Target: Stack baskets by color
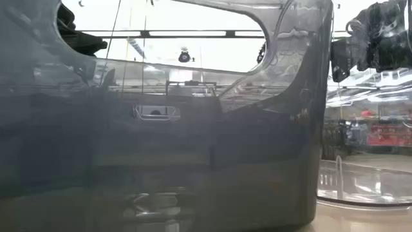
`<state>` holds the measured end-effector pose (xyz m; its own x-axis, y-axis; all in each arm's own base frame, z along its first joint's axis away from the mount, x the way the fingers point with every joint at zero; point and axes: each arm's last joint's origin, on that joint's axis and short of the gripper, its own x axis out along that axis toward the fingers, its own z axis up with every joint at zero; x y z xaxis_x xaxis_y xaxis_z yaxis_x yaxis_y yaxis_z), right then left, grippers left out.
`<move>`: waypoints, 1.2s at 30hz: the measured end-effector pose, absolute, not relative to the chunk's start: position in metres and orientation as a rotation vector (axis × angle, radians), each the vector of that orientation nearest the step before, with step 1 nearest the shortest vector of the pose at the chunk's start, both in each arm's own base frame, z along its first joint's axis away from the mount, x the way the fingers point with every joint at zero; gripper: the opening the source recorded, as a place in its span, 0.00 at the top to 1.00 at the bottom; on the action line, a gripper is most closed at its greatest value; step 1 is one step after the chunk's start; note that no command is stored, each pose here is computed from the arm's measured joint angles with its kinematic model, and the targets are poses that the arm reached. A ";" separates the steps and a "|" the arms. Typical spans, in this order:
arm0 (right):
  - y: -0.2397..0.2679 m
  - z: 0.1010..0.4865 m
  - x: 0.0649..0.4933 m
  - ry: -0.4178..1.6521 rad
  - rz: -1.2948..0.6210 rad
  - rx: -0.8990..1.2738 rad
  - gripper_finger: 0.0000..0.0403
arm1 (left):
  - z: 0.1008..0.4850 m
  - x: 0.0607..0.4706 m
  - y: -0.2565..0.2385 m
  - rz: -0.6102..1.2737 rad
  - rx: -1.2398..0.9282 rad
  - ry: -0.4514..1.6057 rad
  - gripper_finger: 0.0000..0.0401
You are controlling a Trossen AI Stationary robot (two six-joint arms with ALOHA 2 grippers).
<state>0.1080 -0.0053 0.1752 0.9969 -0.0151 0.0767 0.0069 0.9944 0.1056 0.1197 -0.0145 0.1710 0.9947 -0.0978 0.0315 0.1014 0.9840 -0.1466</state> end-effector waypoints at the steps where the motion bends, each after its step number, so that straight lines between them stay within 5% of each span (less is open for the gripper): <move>1: -0.005 0.175 0.108 -0.078 -0.011 0.106 0.97 | 0.171 0.120 -0.014 -0.100 -0.149 -0.024 0.93; 36: -0.005 0.175 0.108 -0.078 -0.011 0.106 0.97 | 0.171 0.120 -0.015 -0.101 -0.149 -0.024 0.92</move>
